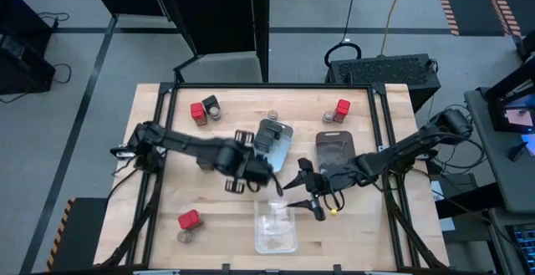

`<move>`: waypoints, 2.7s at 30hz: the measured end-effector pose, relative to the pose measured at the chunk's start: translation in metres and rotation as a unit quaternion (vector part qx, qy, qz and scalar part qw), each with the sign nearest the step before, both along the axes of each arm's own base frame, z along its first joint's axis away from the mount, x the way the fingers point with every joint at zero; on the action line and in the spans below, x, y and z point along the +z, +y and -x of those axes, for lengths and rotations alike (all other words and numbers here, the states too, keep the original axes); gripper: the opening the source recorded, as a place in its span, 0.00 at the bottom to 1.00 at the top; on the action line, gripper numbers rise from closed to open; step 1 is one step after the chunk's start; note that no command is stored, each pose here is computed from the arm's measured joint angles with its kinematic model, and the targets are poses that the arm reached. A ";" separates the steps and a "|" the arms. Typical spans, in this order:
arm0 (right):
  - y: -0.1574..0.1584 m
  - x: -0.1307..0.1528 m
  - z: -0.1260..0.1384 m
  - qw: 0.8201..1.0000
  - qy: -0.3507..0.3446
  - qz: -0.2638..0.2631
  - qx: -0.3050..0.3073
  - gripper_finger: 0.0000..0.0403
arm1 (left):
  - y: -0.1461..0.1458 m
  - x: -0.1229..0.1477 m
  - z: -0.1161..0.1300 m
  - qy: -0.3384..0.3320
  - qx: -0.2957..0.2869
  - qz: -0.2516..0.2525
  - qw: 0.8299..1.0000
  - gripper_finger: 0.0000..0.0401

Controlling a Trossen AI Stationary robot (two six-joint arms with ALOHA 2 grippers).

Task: Sort spices by type
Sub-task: Put the black spice can into the gray bin

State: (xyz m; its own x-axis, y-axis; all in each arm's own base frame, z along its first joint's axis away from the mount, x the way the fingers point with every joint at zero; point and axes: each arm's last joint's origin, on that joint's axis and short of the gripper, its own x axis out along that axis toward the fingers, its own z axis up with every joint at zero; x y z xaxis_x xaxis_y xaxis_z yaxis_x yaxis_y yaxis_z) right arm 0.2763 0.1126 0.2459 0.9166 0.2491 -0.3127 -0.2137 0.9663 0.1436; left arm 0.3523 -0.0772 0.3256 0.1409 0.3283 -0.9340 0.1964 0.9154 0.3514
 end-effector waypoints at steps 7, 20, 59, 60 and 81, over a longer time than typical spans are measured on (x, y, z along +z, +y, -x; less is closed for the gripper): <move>-0.012 0.015 0.020 0.998 0.016 0.025 -0.055 0.59 | 0.037 -0.005 -0.012 0.036 -0.093 0.043 0.994 0.34; -0.015 0.015 0.024 0.996 0.031 0.039 -0.068 0.59 | 0.076 -0.005 -0.025 0.001 -0.111 0.067 0.992 0.34; -0.026 0.011 0.021 0.992 0.046 0.072 -0.088 0.59 | 0.107 -0.084 -0.031 0.014 -0.119 0.066 0.991 0.34; -0.026 0.011 0.021 0.992 0.046 0.071 -0.089 0.59 | 0.107 -0.085 -0.031 0.012 -0.120 0.062 0.991 0.34; -0.029 0.012 0.020 0.993 0.043 0.062 -0.095 0.59 | 0.108 -0.108 -0.041 0.016 -0.142 0.054 0.988 0.39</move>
